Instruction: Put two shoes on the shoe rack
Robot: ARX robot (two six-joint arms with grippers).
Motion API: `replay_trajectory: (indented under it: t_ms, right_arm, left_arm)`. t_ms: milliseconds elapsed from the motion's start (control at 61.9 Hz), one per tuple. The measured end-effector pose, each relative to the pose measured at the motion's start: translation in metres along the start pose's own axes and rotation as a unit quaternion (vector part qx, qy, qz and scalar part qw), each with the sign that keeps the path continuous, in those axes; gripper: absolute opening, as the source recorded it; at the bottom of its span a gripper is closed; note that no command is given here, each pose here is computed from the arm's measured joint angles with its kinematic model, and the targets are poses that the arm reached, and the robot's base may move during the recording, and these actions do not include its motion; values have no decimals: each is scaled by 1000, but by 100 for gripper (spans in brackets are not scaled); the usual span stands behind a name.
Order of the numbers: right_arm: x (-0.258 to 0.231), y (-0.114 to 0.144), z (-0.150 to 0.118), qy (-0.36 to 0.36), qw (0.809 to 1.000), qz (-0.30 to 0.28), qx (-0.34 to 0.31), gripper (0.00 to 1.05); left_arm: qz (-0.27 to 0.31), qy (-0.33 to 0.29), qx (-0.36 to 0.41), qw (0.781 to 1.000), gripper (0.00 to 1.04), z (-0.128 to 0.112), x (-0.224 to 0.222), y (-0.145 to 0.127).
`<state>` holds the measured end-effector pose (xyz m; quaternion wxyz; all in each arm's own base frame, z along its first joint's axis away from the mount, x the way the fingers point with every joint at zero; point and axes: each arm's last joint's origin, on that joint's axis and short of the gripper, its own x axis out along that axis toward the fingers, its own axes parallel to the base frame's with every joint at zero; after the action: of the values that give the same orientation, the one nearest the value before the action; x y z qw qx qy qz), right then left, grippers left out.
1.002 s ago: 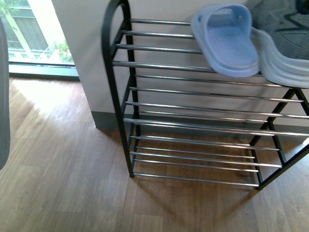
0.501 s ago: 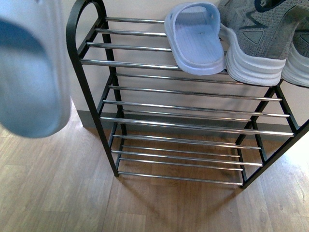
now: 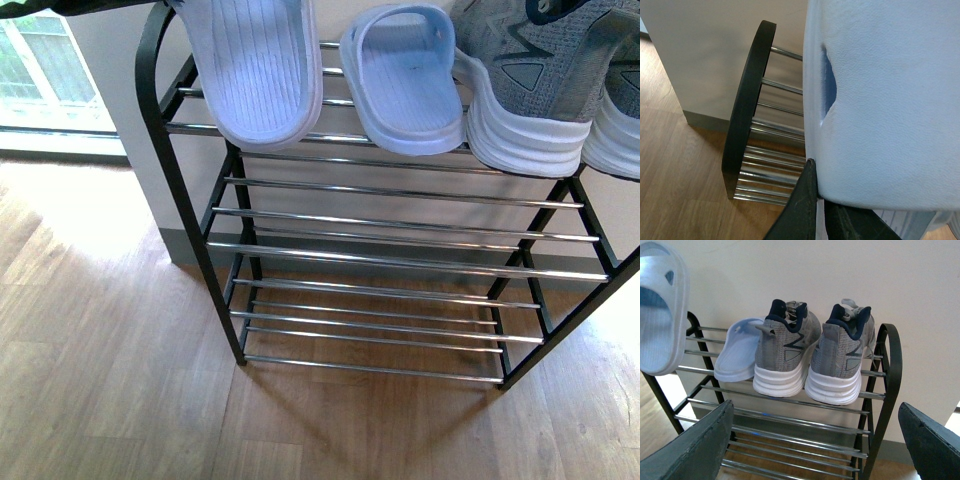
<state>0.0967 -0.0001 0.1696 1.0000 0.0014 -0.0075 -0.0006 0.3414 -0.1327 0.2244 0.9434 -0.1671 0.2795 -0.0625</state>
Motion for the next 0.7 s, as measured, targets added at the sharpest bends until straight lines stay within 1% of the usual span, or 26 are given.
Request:
replay_trajectory:
  t_ms: [97, 307, 566, 695]
  right_arm:
    - [0, 0, 0, 0, 1000, 0, 0, 95]
    - [0, 0, 0, 0, 1000, 0, 0, 95]
    - [0, 0, 0, 0, 1000, 0, 0, 95]
    - [0, 0, 0, 0, 1000, 0, 0, 95]
  left_arm:
    - [6, 18, -1, 1000, 2, 5, 17, 1]
    - [18, 63, 8, 998, 2, 4, 52, 5]
    - [33, 85, 26, 996, 2, 9, 76, 7]
    - [39, 84, 43, 995, 22, 10, 79, 7]
